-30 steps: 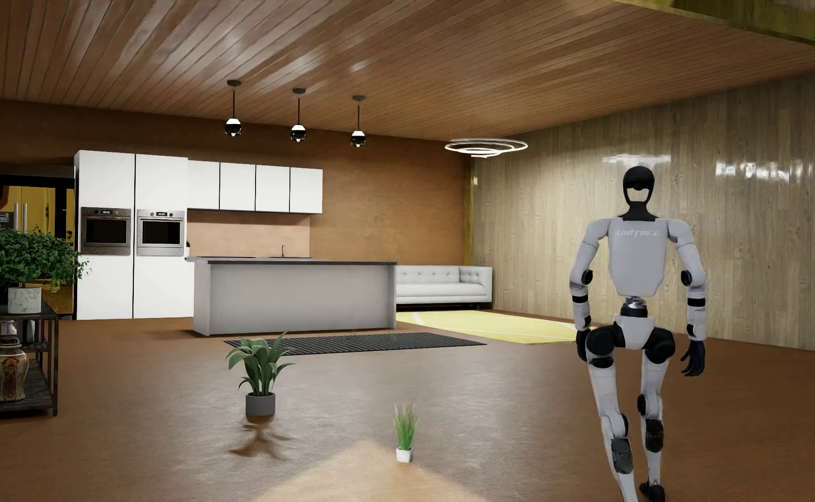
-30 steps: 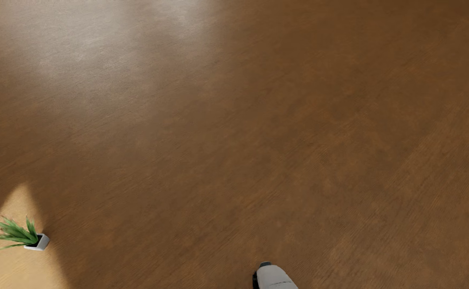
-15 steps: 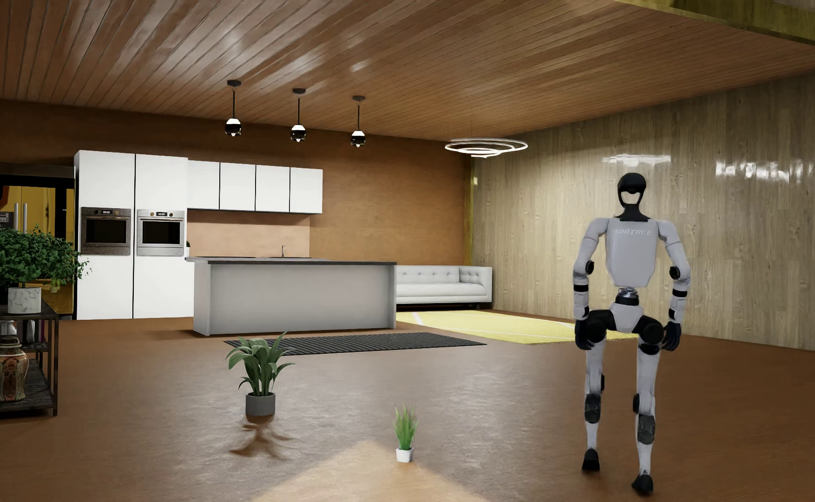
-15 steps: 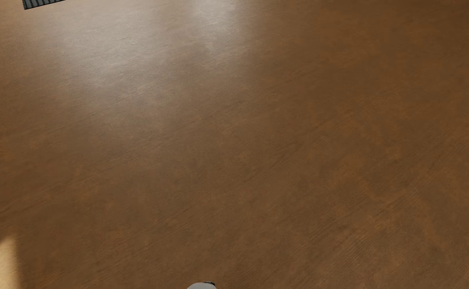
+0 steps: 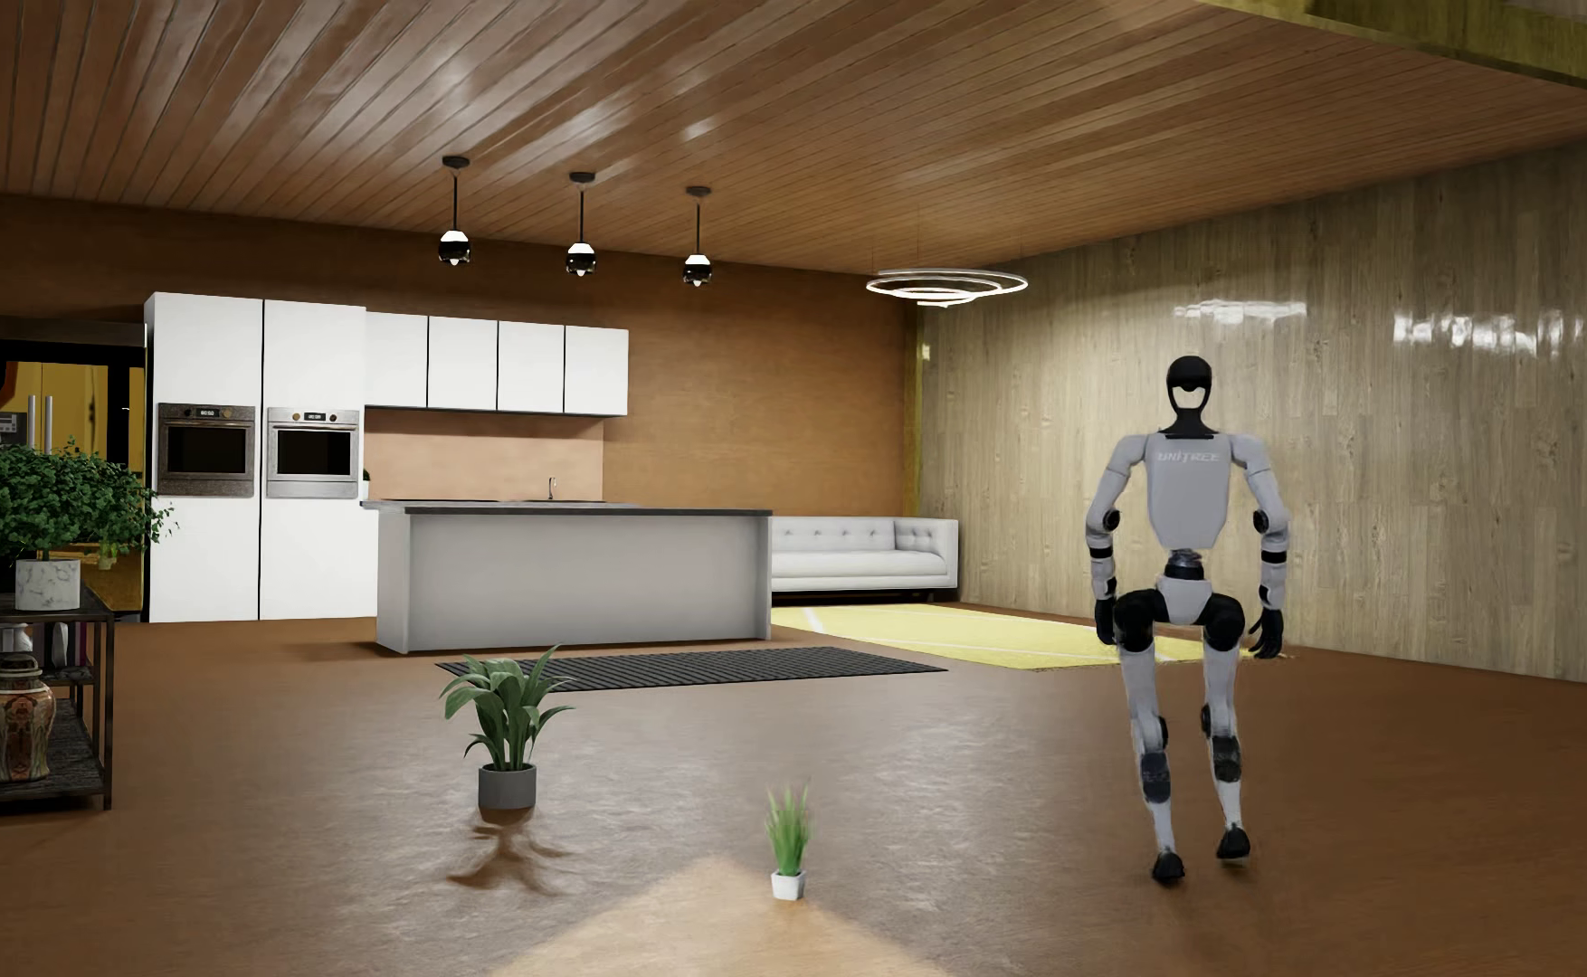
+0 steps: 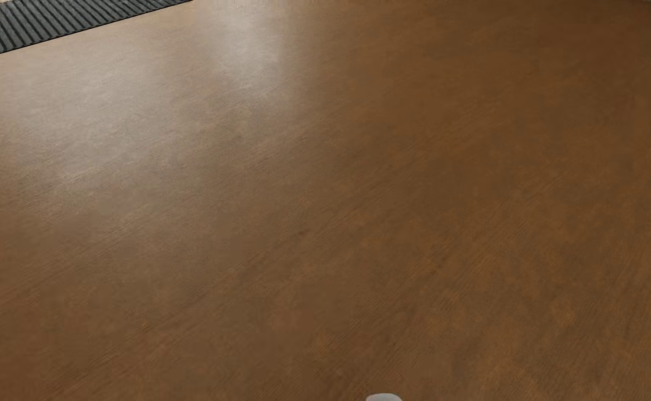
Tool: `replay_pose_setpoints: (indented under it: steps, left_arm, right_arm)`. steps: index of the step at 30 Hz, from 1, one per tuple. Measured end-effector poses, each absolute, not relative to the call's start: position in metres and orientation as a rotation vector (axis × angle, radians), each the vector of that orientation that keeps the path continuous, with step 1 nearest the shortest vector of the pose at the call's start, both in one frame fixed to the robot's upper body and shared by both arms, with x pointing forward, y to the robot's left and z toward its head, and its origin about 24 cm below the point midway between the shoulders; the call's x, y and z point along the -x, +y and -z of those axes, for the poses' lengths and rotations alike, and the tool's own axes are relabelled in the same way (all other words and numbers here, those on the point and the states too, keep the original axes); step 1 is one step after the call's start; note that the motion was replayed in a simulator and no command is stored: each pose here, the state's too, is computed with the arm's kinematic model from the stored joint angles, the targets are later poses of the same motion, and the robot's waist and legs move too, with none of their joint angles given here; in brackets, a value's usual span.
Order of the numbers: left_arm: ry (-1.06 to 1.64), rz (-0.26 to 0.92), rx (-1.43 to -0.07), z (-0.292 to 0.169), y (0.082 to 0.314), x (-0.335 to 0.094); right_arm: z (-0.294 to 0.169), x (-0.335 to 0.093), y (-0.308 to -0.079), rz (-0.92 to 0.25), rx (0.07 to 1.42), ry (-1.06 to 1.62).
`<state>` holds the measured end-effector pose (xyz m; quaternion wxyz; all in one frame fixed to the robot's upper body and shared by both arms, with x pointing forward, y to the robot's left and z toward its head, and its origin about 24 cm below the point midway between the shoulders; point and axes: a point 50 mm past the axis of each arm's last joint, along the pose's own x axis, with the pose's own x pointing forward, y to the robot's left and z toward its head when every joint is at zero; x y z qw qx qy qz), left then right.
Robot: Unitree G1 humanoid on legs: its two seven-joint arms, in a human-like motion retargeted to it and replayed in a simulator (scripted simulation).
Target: Go to counter
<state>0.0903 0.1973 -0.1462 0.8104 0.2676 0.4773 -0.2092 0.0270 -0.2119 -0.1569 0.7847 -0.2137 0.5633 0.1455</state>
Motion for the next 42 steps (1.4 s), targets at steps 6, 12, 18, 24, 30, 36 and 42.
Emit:
replay_pose_setpoints:
  steps: [6,12,18,24,30,36,42]
  left_arm:
    - [0.873,0.333,-0.552,0.125,0.208,-0.140]
    - [1.097,0.447,-0.514,0.156,0.185,-0.067]
    - [1.294,0.500,-0.546,0.164,0.200,0.000]
    - [1.326,0.514,-0.562,0.163,0.205,0.012]
    - [1.086,0.389,-0.567,0.149,0.214,-0.075]
    - [1.072,0.410,-0.529,0.152,0.197,-0.077]
    - [1.251,0.475,-0.512,0.163,0.193,-0.012]
  right_arm:
    - [0.162,0.004,-0.221,-0.298,0.468,1.337]
    - [0.163,-0.008,-0.220,-0.300,0.479,1.318]
    - [0.138,-0.089,-0.227,-0.224,0.478,1.021]
    - [0.153,-0.041,-0.231,-0.206,0.452,1.195]
    - [0.155,0.006,-0.238,-0.208,0.454,1.325]
    - [0.157,0.031,-0.246,-0.193,0.463,1.437]
    - [0.152,-0.014,-0.220,-0.266,0.439,1.224]
